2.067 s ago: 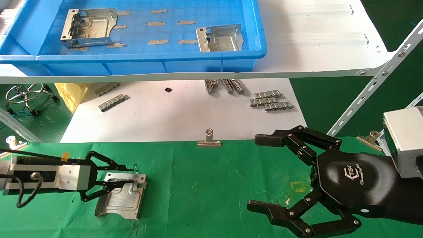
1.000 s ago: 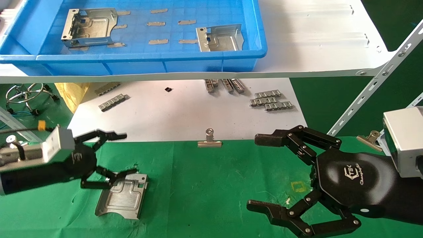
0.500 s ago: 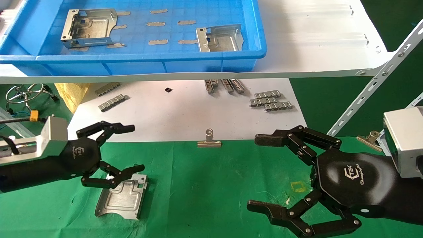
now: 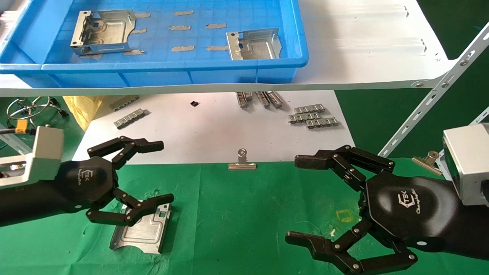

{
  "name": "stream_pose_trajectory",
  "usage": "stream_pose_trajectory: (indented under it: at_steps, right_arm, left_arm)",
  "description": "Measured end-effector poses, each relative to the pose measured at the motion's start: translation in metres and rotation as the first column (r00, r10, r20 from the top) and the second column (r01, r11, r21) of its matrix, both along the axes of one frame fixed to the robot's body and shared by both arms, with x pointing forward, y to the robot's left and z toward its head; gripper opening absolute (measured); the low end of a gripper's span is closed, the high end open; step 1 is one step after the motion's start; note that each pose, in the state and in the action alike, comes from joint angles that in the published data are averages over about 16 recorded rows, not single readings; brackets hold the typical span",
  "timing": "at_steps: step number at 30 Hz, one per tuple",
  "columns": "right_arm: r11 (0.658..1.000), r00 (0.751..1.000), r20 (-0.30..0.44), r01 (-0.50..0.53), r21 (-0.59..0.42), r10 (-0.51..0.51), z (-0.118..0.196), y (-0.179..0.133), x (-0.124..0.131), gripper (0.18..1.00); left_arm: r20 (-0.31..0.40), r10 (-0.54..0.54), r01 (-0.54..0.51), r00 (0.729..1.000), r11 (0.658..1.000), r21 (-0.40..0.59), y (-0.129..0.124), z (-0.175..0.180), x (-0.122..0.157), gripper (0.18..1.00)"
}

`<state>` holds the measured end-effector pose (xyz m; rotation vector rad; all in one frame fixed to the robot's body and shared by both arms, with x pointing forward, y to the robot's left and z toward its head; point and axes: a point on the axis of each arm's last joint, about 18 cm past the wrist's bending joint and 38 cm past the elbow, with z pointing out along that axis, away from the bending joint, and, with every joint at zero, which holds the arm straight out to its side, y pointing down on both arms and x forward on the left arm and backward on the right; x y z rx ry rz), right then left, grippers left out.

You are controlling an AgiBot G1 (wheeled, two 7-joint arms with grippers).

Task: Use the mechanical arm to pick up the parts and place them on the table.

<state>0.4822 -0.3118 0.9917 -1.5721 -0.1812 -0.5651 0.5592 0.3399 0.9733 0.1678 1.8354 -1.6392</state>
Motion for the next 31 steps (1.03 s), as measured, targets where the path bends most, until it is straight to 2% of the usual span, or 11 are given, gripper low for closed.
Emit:
stream_pose_trajectory:
  at_steps: [23, 31]
  right_arm:
    - [1.0, 1.0, 0.0, 0.0, 0.0, 0.0, 0.0, 0.0, 0.0, 1.001]
    - [1.0, 1.0, 0.0, 0.0, 0.0, 0.0, 0.0, 0.0, 0.0, 1.001]
  left_arm:
    - [-0.068, -0.169, 0.169, 0.983, 0.986, -0.013, -0.037, 0.018, -0.076, 1.001]
    - [-0.079, -0.193, 0.193, 0.978, 0.981, -0.006, -0.043, 0.019, -0.089, 1.001]
